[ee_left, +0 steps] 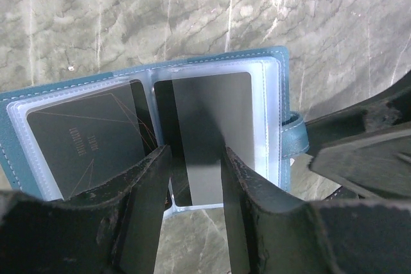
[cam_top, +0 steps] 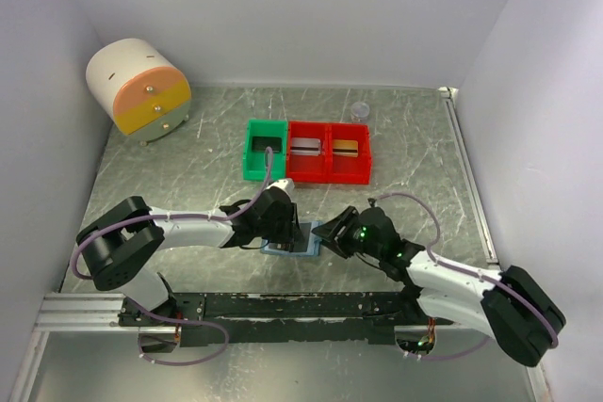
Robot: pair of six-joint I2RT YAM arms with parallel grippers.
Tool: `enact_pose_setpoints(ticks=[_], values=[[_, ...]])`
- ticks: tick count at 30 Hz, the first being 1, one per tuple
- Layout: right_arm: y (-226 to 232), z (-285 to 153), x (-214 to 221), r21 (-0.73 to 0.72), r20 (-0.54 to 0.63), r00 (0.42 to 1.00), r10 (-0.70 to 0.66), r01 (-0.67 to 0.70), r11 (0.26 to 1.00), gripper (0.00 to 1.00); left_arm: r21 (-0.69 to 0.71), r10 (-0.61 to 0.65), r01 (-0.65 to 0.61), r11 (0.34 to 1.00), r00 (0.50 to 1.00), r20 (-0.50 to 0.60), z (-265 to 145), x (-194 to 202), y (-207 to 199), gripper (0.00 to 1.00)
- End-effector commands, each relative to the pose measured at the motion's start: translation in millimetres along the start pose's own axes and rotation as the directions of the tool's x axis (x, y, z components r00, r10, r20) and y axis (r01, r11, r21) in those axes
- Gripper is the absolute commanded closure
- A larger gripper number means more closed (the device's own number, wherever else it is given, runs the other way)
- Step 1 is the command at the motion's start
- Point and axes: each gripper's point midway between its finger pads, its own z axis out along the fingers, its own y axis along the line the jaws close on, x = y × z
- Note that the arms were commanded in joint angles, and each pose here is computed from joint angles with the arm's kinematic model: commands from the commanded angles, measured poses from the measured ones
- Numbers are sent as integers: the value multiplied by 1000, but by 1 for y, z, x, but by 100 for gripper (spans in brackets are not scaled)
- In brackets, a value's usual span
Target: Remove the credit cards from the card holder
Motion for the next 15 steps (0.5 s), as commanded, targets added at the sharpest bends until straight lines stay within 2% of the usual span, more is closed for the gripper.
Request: enact_pose_setpoints(ticks=[1, 6, 15], values=[[0, -8, -14, -4, 85, 994, 68, -68, 998, 51, -16, 15, -15, 1000, 1000, -16, 0, 4, 4, 52], [2, -15, -12, 3, 74, 997, 26, -27, 1000, 50, -23, 16, -16, 1000, 1000, -9, -3, 2, 5, 51], [15, 0, 10, -69, -61, 997, 40, -44, 997, 49, -18, 7, -7, 1000, 1000, -24, 1, 5, 4, 51]])
